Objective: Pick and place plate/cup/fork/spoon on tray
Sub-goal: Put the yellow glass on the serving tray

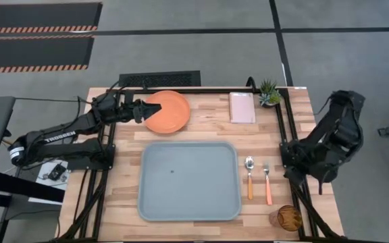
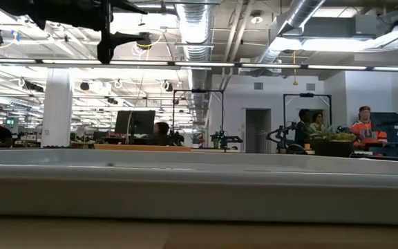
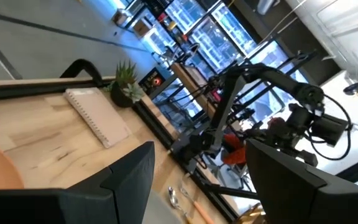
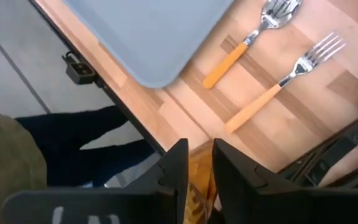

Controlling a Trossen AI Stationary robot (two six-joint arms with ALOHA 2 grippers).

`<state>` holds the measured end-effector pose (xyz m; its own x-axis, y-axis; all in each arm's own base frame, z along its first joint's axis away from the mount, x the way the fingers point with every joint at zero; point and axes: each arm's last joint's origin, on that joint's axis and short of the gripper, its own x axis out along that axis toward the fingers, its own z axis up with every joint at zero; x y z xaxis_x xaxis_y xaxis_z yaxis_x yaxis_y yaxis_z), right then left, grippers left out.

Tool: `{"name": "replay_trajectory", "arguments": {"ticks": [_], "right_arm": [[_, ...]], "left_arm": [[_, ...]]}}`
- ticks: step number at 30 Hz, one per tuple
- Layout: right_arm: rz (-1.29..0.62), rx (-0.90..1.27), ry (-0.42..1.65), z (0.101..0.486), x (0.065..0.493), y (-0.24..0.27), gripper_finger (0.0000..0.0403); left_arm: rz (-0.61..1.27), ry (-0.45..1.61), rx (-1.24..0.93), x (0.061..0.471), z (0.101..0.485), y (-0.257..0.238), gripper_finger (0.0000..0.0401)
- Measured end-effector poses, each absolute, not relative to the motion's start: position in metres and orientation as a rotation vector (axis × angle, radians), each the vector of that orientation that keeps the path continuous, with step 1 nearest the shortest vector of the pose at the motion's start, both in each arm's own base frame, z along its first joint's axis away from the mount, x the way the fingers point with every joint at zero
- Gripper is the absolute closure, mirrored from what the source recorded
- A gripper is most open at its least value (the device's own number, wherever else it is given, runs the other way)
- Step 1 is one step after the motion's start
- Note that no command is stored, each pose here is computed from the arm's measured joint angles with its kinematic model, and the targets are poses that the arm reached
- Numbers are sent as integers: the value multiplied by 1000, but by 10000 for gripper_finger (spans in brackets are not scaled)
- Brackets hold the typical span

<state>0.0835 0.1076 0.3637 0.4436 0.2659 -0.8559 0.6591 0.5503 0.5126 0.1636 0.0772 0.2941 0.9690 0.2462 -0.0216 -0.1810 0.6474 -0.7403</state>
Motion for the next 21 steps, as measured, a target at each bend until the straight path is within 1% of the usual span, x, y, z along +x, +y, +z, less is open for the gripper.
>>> {"name": "replay_trajectory", "arguments": {"ticks": [4, 16, 21], "right_arm": [[-280, 989, 1119, 365, 84, 107, 292], [-243, 937, 1113, 365, 86, 107, 218], [-224, 914, 1130, 364, 84, 111, 202]], "left_arm": [[234, -75, -836, 165, 293, 77, 161], [222, -78, -835, 164, 294, 77, 161], [221, -79, -841, 164, 294, 77, 161]]}}
